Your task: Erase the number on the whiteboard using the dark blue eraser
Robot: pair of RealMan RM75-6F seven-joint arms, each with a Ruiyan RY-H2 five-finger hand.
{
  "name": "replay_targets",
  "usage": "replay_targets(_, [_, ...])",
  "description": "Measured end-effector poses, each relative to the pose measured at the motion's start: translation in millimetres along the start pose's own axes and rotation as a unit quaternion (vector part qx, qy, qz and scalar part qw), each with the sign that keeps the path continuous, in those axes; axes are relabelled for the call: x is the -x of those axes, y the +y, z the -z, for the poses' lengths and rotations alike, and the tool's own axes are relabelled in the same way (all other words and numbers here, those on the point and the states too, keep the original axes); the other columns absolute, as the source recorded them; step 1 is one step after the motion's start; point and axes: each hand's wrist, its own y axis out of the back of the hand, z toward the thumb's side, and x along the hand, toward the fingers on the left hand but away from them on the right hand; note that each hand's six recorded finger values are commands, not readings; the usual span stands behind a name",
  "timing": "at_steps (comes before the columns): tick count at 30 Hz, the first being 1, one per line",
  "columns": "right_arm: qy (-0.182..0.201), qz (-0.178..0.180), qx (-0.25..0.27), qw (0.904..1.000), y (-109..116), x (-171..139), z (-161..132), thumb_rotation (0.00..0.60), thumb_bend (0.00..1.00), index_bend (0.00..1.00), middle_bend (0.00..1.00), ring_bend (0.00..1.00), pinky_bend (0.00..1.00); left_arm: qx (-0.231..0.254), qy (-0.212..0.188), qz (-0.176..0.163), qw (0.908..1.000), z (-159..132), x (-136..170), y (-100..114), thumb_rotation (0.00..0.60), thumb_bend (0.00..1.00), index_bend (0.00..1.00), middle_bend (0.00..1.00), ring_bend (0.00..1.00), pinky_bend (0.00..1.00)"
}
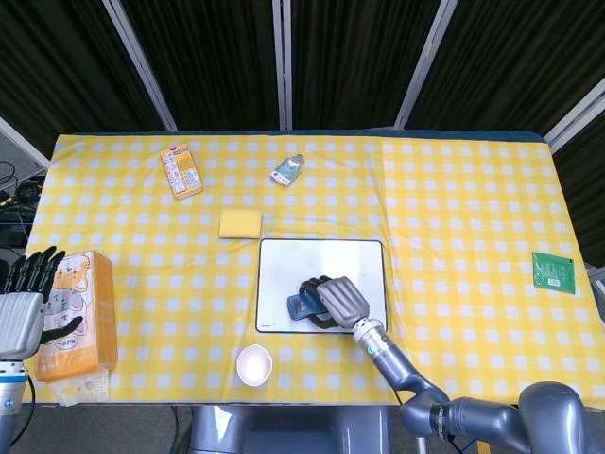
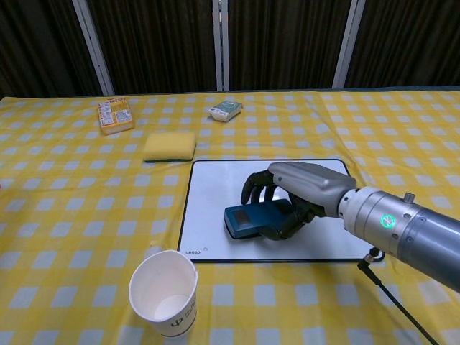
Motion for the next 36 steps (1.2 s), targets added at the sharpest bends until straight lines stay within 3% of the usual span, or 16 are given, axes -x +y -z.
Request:
replay_targets(7, [-0.016,0.002,-0.011,0.9998,2,3,11,0.600,0.56,0.81,0.69,0.70,0.72,0.000,0.002,0.000,1.0000,2,0,0,0.600,0.00,0.00,0.00,0.00,0.00])
replay_targets(16, [-0.068,0.016,-0.025,0.9972,16,3,53,0.600,0.56,0.81,0.69,0.70,0.72,-0.002,0.003,0.002,1.0000,2,0,-1,0.600,0.00,0.00,0.00,0.00,0.00])
replay_targets(25, [-0.106,0.045,-0.038,0.9927,43,-12,92,0.600,0.56,0.81,0.69,0.70,0.72,-0.003,0.003,0.003,1.0000,1,-1,-2,0.600,0.00,0.00,0.00,0.00,0.00])
replay_targets(36, [-0.131,0.104,-0.049,0.9847,93,-48,120,0.600,0.56,0.81,0.69,0.70,0.72,-0.002,0.001,0.003,1.0000,0,0,-2,0.600,0.00,0.00,0.00,0.00,0.00])
